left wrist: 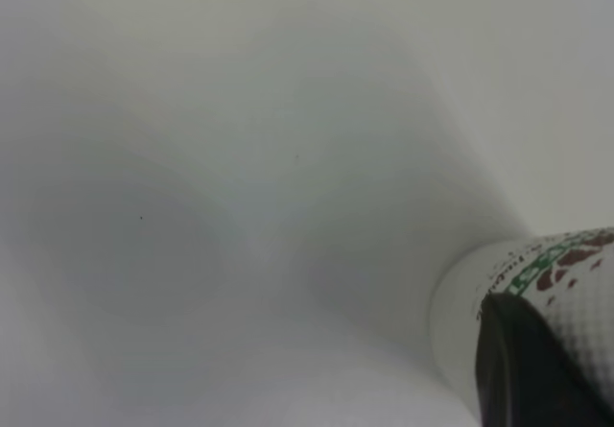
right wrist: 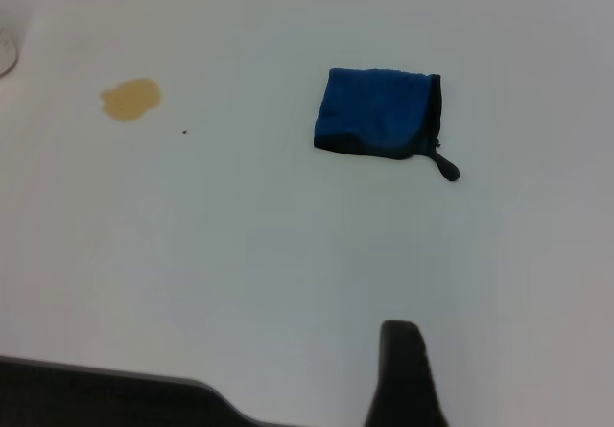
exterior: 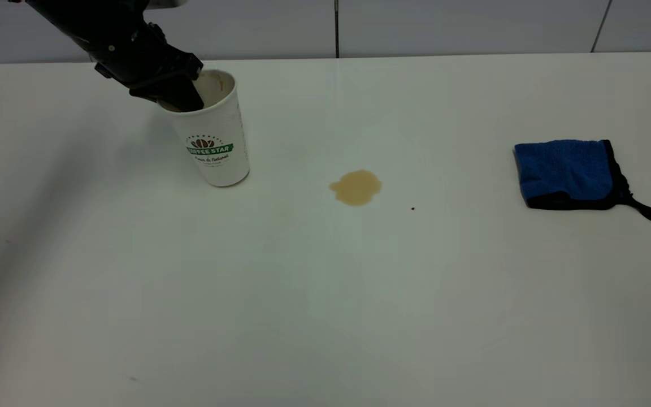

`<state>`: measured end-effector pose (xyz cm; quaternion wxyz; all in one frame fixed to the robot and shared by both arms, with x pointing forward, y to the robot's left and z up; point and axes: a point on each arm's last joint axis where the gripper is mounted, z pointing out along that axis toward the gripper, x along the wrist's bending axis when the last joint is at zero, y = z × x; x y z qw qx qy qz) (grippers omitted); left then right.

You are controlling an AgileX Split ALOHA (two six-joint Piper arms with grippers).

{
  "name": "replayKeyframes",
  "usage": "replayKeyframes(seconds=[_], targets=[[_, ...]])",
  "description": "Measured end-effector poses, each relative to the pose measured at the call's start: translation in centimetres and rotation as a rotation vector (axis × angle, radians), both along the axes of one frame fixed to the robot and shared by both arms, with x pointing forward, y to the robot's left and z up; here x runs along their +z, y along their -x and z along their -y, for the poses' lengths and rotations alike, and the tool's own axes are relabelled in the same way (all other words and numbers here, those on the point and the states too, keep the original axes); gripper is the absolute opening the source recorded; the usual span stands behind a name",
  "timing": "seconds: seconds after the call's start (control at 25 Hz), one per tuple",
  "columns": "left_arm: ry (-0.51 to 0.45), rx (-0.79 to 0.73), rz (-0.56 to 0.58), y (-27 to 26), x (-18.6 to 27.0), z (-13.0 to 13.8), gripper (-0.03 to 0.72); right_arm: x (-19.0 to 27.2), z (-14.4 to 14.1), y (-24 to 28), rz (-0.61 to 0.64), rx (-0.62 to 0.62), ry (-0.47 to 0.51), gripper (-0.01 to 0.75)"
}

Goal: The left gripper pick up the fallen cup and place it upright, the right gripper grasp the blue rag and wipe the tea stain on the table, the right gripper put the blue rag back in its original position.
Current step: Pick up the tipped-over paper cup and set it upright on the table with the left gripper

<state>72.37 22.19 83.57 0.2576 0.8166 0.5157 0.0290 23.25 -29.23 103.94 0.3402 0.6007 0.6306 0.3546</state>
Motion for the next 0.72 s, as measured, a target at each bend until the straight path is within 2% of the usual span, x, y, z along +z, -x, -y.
replayKeyframes(seconds=[0.12, 0.24, 0.6, 0.72], targets=[[0.000, 0.000, -0.002, 0.0, -0.1, 0.0, 0.116, 0.0, 0.0, 0.0, 0.000, 0.000, 0.000, 0.578], [-0.001, -0.003, -0.002, 0.0, -0.1, 0.1, 0.192, 0.0, 0.0, 0.0, 0.000, 0.000, 0.000, 0.578], [0.003, -0.012, -0.009, 0.1, 0.0, 0.3, 0.637, 0.0, 0.0, 0.0, 0.000, 0.000, 0.000, 0.578], [0.008, -0.020, 0.009, 0.1, 1.3, 0.4, 0.714, 0.0, 0.0, 0.0, 0.000, 0.000, 0.000, 0.578]])
